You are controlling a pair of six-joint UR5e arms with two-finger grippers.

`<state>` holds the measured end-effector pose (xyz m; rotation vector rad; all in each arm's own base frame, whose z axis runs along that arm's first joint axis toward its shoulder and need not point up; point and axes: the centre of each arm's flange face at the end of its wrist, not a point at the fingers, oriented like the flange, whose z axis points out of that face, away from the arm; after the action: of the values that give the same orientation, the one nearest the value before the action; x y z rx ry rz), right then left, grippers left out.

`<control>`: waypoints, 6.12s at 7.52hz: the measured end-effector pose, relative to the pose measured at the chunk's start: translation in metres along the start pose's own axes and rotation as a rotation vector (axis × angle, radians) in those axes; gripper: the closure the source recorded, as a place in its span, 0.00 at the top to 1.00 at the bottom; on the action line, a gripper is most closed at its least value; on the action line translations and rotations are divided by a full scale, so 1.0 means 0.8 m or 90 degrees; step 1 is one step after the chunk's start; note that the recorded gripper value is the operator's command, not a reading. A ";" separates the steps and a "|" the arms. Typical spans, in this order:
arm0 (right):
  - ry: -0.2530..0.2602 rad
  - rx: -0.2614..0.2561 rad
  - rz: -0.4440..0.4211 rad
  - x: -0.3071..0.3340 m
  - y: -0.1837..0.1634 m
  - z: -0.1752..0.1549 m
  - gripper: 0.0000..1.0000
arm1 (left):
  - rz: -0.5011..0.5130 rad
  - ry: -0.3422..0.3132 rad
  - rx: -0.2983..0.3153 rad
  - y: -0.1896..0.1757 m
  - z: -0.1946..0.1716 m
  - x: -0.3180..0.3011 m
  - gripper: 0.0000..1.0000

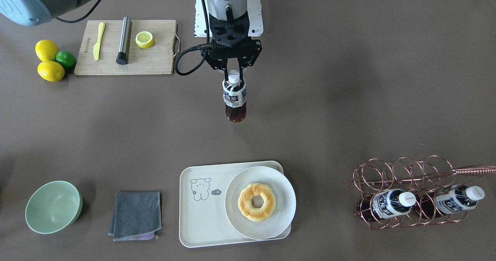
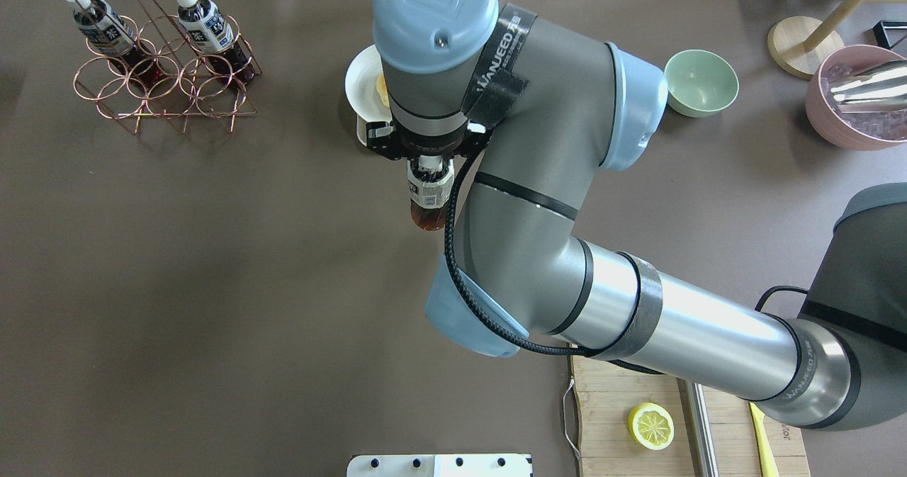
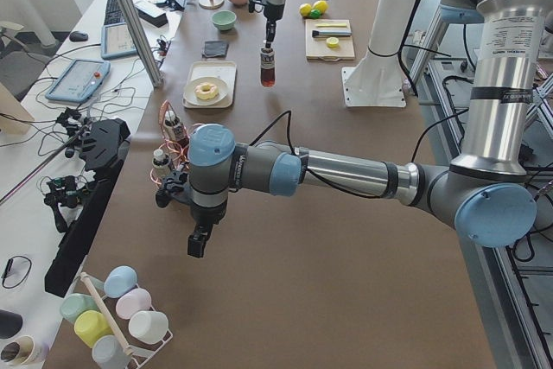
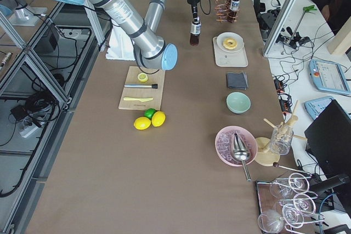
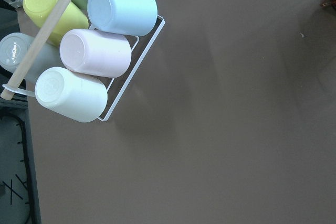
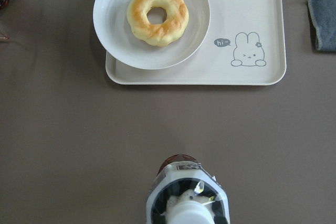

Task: Place tea on tray

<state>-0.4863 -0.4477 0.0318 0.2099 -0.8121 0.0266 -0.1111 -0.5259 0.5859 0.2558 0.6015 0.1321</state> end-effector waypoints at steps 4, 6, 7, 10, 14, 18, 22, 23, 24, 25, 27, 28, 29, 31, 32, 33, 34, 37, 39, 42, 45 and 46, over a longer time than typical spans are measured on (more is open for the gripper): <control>0.032 -0.006 0.032 0.063 -0.119 -0.024 0.00 | 0.001 0.000 0.003 -0.005 -0.002 0.002 0.98; 0.040 0.001 0.053 0.092 -0.205 -0.005 0.00 | 0.002 -0.001 0.004 -0.008 -0.003 0.003 0.98; 0.036 0.012 0.059 0.099 -0.247 0.007 0.00 | 0.002 -0.001 0.005 -0.009 -0.003 0.003 0.98; 0.050 0.017 0.046 0.119 -0.301 0.043 0.00 | 0.002 0.000 0.004 -0.010 -0.003 0.004 0.98; 0.048 0.025 0.036 0.135 -0.309 0.086 0.00 | 0.003 0.000 0.004 -0.010 -0.002 0.005 0.98; 0.044 0.020 0.027 0.136 -0.300 0.099 0.00 | 0.003 0.000 0.003 -0.011 -0.001 0.005 0.98; 0.040 0.019 0.021 0.141 -0.286 0.105 0.99 | 0.004 0.000 0.003 -0.018 -0.001 0.003 0.98; 0.040 0.019 0.020 0.141 -0.285 0.106 0.99 | 0.005 0.000 0.003 -0.018 -0.001 0.003 0.98; 0.040 0.019 0.018 0.140 -0.282 0.107 0.99 | 0.005 0.000 0.003 -0.018 -0.001 0.003 0.98; 0.039 0.020 0.017 0.139 -0.280 0.107 0.99 | 0.005 0.000 0.003 -0.018 0.000 0.003 0.98; 0.030 0.025 0.017 0.137 -0.282 0.091 1.00 | 0.005 0.000 0.003 -0.018 0.000 0.003 0.98; 0.027 0.023 0.021 0.135 -0.280 0.073 1.00 | 0.004 0.000 0.003 -0.018 0.000 0.003 0.98; 0.032 0.016 0.027 0.131 -0.270 0.043 1.00 | 0.005 0.000 0.003 -0.018 -0.001 0.003 0.98; 0.063 -0.010 0.027 0.131 -0.223 -0.039 1.00 | 0.007 -0.001 0.004 -0.019 -0.002 0.004 0.98; 0.094 -0.025 0.011 0.158 -0.196 -0.069 1.00 | 0.007 -0.001 0.004 -0.019 -0.002 0.004 0.98; 0.128 -0.036 -0.017 0.212 -0.177 -0.085 1.00 | 0.008 -0.001 0.004 -0.019 -0.002 0.004 0.98; 0.159 -0.052 -0.048 0.282 -0.163 -0.080 1.00 | 0.007 0.000 0.004 -0.018 -0.002 0.003 0.98; 0.231 -0.145 -0.118 0.531 -0.122 -0.025 1.00 | 0.003 0.000 0.001 -0.011 0.001 0.001 0.98; 0.204 -0.172 -0.157 0.723 -0.092 -0.026 1.00 | 0.001 0.001 -0.001 -0.009 0.003 -0.001 0.98; 0.056 -0.147 -0.121 0.956 -0.023 -0.016 1.00 | -0.002 0.001 -0.005 -0.007 0.005 -0.003 0.98; 0.015 -0.131 -0.082 1.032 0.010 -0.003 1.00 | -0.009 0.002 -0.014 -0.001 0.010 -0.005 0.98; 0.014 -0.130 -0.078 1.036 0.012 -0.004 1.00 | -0.015 0.004 -0.022 0.008 0.016 -0.009 0.98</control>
<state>0.0859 -0.4847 0.6303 0.0663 -0.7733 -0.1685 -0.1098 -0.5238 0.6013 0.2154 0.6071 0.1201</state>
